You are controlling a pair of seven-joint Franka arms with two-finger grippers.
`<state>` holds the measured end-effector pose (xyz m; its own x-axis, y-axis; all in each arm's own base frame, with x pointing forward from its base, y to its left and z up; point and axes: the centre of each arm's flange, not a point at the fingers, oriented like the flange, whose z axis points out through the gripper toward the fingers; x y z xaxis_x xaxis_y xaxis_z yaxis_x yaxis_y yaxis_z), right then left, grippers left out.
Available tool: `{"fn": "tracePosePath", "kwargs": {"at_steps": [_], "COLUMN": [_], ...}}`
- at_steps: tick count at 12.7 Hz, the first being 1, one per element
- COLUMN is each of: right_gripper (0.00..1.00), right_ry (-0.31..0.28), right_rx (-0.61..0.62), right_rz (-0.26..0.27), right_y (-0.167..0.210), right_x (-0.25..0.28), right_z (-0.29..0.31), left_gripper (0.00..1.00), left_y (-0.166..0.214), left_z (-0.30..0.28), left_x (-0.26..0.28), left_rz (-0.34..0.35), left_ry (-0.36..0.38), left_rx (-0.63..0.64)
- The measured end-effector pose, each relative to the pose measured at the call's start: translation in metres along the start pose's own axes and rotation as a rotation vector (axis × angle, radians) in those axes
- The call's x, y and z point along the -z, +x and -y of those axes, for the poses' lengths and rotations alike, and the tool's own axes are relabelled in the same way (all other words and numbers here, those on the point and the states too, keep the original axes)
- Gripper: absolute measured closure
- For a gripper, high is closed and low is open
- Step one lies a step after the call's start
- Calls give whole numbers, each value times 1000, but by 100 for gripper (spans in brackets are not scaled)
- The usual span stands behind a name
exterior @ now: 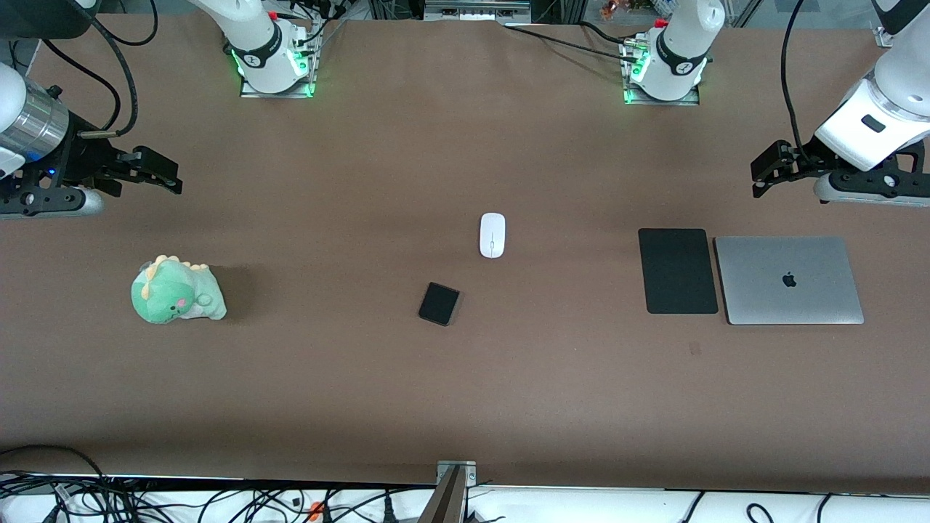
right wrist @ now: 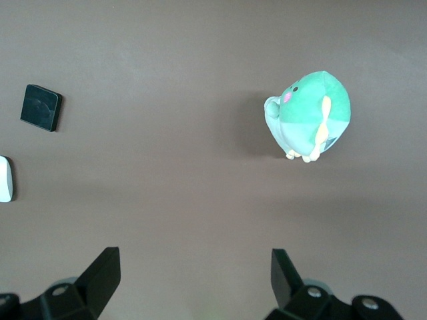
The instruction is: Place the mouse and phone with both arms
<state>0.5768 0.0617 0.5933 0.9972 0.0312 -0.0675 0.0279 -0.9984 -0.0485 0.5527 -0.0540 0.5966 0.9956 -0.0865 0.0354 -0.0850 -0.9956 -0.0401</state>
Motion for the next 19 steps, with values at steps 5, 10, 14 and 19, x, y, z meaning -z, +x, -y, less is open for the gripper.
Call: {"fn": "tracePosePath", "kwargs": {"at_steps": [5, 10, 14, 19], "right_gripper": [0, 0, 0, 0], "right_ry": [0, 0, 0, 0], "right_rx": [2, 3, 3, 3], "right_rz": [0, 0, 0, 0], "right_y": [0, 0, 0, 0], "right_x": [0, 0, 0, 0], "right_z": [1, 1, 1, 1], "left_gripper": [0, 0, 0, 0], "left_y": [-1, -1, -1, -2], "left_z": [0, 0, 0, -2], "left_x": [-1, -1, -1, -5], "left_rz": [5, 6, 7, 30], "left_ry": [0, 0, 0, 0], "left_rx": [-1, -1, -1, -6]}}
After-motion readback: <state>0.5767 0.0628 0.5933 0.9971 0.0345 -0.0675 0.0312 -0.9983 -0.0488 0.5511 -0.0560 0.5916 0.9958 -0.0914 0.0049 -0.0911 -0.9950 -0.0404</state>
